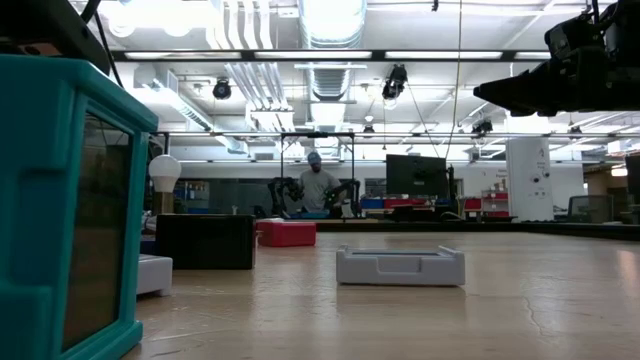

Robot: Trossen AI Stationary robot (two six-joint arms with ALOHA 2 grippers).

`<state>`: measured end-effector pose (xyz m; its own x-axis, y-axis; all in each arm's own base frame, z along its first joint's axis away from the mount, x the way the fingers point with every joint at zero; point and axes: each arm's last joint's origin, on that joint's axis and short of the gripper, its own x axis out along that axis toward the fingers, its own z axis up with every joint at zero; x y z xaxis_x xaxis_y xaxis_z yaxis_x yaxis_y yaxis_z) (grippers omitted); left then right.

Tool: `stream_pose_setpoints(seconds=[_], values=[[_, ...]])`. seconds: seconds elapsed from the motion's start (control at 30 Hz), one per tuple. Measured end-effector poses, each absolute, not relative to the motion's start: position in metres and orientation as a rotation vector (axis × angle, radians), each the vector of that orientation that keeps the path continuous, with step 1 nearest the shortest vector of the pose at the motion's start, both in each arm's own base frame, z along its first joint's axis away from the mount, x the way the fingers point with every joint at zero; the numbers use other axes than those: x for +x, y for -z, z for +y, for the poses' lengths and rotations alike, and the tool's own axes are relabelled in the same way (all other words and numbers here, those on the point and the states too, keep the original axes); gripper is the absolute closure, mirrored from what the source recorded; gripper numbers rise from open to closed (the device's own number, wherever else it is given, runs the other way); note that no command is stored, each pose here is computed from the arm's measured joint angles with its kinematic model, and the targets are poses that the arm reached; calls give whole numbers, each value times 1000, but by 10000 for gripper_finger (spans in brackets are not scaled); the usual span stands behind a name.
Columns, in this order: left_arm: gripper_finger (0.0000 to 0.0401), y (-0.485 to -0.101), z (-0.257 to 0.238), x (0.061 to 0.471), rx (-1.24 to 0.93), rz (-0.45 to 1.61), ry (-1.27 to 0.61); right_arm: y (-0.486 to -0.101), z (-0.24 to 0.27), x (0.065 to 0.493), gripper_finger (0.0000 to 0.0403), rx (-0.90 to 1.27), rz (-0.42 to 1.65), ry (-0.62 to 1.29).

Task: Pick & Place Office items
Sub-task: Put the bottom red charger adapter into the orange bin

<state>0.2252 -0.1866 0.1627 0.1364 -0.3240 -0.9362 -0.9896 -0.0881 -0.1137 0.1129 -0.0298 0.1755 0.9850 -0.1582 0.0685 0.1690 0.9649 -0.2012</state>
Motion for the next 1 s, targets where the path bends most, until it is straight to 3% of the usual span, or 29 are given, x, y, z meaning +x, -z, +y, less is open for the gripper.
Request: stream_pose_setpoints(seconds=[1.0], values=[[199, -162, -184, 224, -1540, 1281, -1013, -175, -30, 113, 264, -208, -52, 166]])
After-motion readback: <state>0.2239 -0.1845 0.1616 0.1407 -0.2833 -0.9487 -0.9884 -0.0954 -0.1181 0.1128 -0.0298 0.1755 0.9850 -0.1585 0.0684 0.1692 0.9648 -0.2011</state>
